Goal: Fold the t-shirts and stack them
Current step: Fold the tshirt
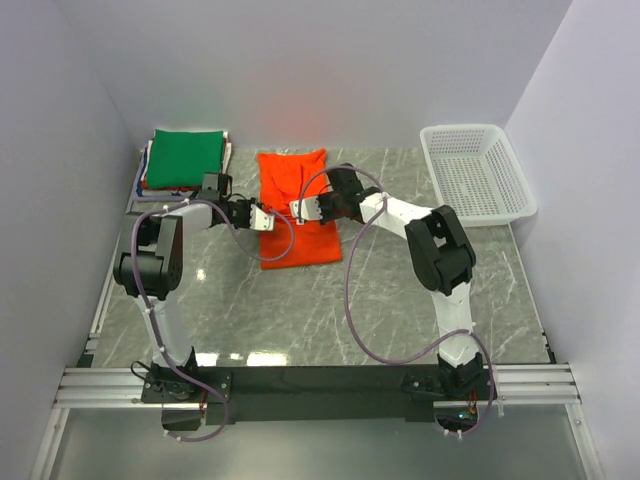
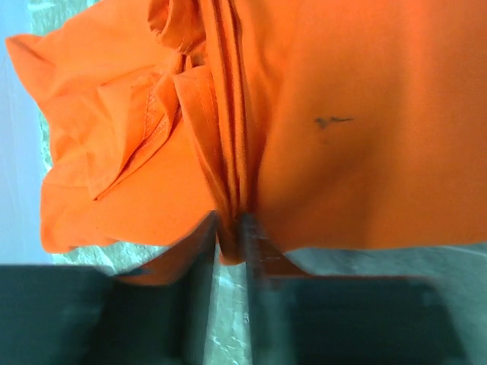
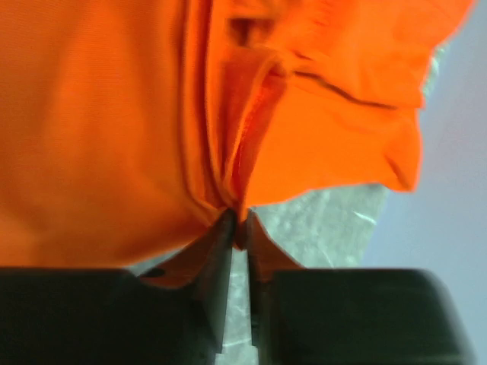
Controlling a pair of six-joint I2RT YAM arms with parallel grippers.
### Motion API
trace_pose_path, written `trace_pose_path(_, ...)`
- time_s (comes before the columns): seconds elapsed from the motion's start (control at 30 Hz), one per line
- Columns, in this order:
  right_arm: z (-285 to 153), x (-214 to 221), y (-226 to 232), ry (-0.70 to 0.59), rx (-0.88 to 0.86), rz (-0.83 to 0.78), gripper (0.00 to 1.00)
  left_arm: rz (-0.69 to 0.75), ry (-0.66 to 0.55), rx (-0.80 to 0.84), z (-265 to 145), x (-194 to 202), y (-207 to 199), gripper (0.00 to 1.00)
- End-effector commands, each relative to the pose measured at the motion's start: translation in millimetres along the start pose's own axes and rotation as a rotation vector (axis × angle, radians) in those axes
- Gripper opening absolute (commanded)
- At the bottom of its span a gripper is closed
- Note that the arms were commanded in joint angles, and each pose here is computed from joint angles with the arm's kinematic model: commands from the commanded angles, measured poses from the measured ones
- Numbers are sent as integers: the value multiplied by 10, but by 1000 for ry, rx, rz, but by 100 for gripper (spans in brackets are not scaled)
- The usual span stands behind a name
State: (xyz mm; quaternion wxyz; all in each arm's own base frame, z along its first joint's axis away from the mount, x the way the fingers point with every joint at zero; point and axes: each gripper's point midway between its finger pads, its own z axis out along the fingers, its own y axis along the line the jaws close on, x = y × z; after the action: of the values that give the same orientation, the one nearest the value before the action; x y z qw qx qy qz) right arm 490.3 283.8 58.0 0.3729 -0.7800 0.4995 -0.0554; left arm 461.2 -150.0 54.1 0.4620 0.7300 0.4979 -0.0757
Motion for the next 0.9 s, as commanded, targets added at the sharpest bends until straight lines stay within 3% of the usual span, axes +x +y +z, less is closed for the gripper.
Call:
trace_pose_path(0.0, -193, -7, -599, 20, 195, 14, 21, 15, -12, -84, -103, -32, 383, 30)
trace_pose_path(0.03, -233, -9, -628, 25, 218, 24, 34, 2, -13, -99, -157, -70, 446, 38)
trace_pose_path(0.1, -450, -35, -705, 28, 277, 51, 46, -59, -13, -124, -251, -104, 503, 41)
trace_pose_path(0.23, -985, -227, -994, -26, 398, 151, 52, -220, -36, -201, -597, -333, 739, 44)
trace_pose_path(0.33, -1277, -328, -990, -58, 360, 317, 50, -495, -85, -191, -787, -559, 665, 43)
trace_pose_path(0.4, -1351, -404, -831, -84, 269, 458, 41, -618, -112, -158, -828, -681, 518, 43)
trace_pose_path(0.6, -1199, -604, -432, -161, 37, 843, 24, -1098, -287, -61, -793, -1124, 309, 38)
trace_pose_path(0.73, -995, -768, -318, -199, -112, 1020, 23, -1405, -266, -53, -552, -949, 298, 36)
trace_pose_path(0.87, -608, -557, -325, -117, -109, 1059, 29, -1527, -199, -103, -376, -689, 311, 45)
